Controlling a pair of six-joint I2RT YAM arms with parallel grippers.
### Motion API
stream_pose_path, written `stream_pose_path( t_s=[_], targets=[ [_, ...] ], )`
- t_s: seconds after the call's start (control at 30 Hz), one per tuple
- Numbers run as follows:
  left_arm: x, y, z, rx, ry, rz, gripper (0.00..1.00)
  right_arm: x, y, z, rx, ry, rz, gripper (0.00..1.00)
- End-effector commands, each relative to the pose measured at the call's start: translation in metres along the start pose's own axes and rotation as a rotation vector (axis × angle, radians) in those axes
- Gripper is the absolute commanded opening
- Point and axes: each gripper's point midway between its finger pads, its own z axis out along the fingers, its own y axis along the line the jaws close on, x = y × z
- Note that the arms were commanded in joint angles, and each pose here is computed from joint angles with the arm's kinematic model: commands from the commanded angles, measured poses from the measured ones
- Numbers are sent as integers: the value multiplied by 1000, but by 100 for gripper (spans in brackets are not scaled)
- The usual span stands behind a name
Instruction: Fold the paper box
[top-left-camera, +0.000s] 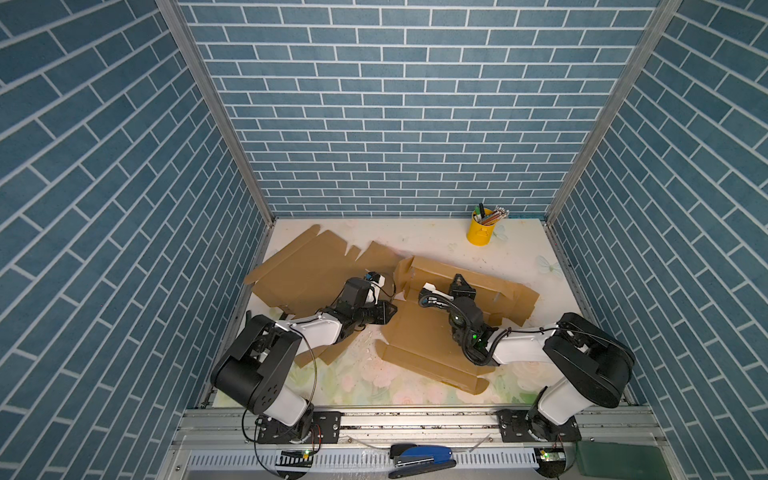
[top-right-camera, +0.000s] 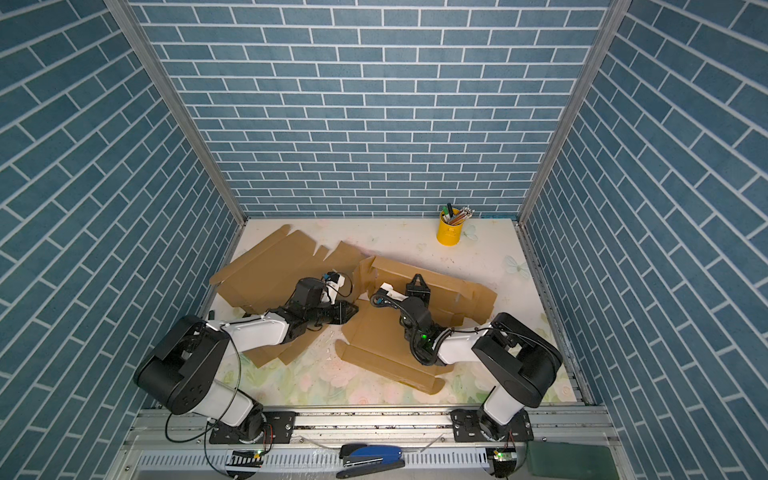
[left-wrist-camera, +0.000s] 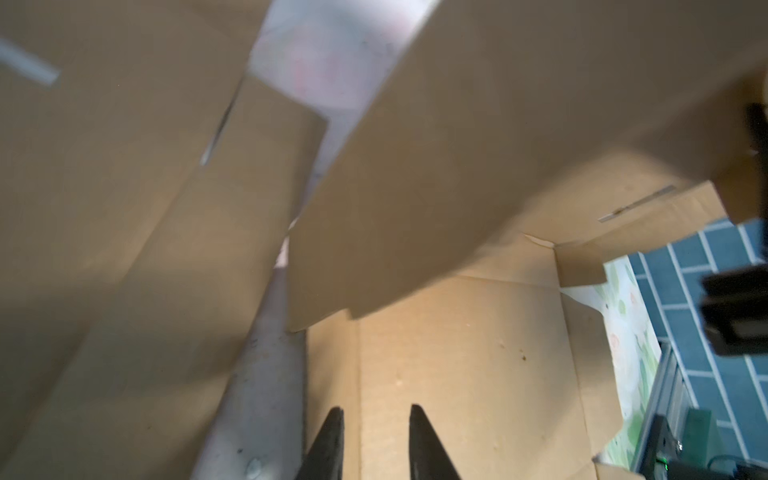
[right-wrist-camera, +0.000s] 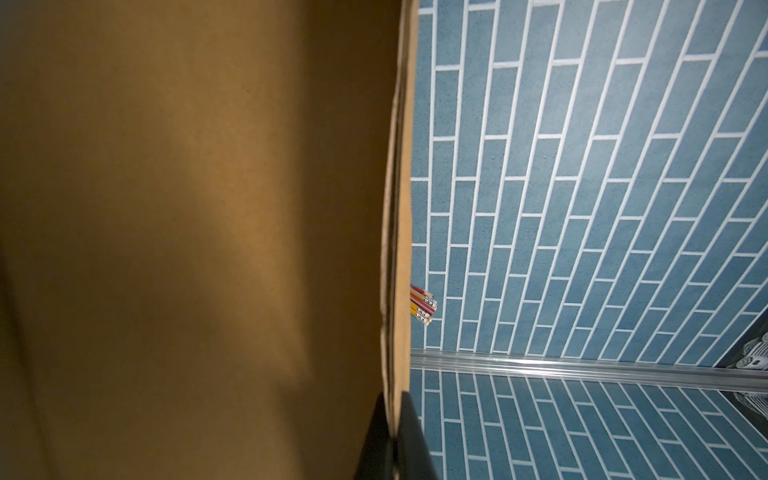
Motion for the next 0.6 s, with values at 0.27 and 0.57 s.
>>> stream_pose_path(
  t_s=[0.27,0.57],
  targets=[
    [52,48,13,-231,148,-85,19,9,16,0,-79,27,-41,0],
    [49,45,15,-260,201,-107,21,15,30,-4,-125,23,-52,0]
  ],
)
